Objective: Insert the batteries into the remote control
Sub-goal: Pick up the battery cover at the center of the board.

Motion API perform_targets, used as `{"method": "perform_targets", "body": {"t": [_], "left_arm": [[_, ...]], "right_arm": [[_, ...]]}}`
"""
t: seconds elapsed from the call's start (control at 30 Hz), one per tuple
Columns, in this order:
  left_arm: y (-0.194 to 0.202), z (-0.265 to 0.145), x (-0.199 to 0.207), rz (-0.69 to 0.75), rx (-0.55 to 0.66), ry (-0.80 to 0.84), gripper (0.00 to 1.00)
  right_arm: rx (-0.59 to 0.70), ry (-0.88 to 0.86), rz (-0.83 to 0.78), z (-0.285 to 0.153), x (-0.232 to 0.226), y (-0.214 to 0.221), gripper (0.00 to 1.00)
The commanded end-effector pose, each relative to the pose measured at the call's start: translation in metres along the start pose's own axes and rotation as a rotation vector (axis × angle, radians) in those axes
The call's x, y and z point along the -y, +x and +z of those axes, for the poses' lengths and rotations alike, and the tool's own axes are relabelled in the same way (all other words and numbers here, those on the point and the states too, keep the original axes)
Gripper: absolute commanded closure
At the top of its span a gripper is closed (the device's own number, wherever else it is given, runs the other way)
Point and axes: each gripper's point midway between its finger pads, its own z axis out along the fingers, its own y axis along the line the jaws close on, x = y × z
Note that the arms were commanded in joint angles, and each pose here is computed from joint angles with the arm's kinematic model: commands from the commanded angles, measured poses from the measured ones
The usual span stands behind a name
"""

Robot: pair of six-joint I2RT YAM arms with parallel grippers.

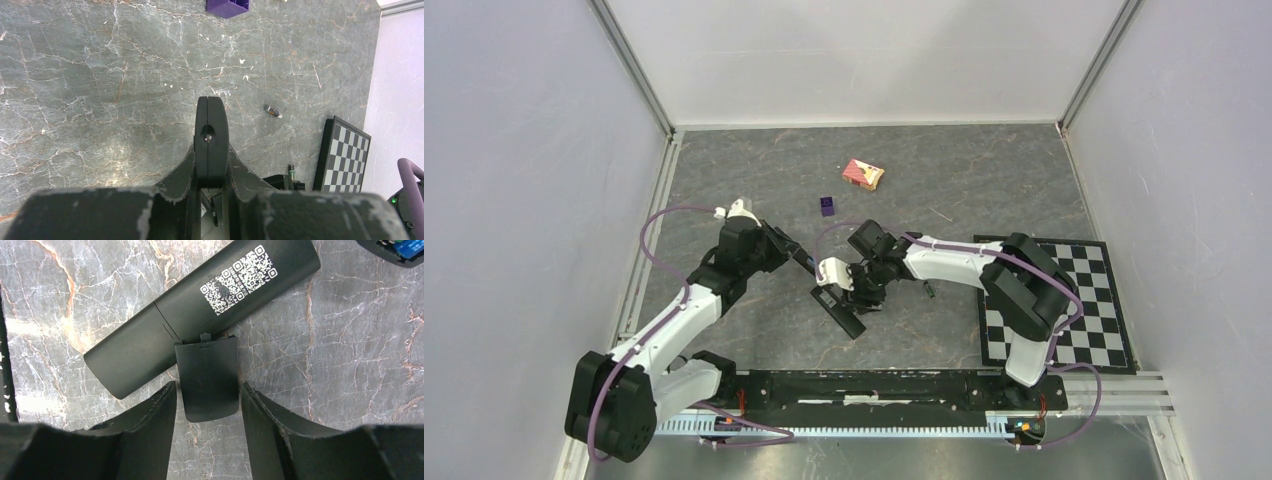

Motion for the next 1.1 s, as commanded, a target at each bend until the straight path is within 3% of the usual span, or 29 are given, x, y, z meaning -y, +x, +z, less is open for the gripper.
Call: {"method": "perform_targets", "body": {"t": [0.0,0.17,0.37,0.6,1.07], "left_arm": [[-0.014,-0.006,0.011,0.034,0.045,0.035,0.98],[-0.015,-0.008,0.010,0.035,0.053,0.036,0.98],[-0.013,-0.009,0.005,0.035,0.058,0.024,0.98],[-0.008,-0.010,0.000,0.040,0.054,0.022,0.98],[0.008,-0.004,0.019,0.057,0.009,0.186,0.98]], "right_arm": [[-0.115,-0.008,0.039,0.009,-0.007,0.022,0.46],[-0.204,0.032,0.056,0.016,-0.011,0.036,0.54],[-0.123,0.123,0.102,0.011,-0.007,0.024,0.61],[-0.023,0.187,0.115,-0.004,0.000,0.000,0.60],[0.096,0.337,0.186,-0.037,0.020,-0.020,0.58]]}}
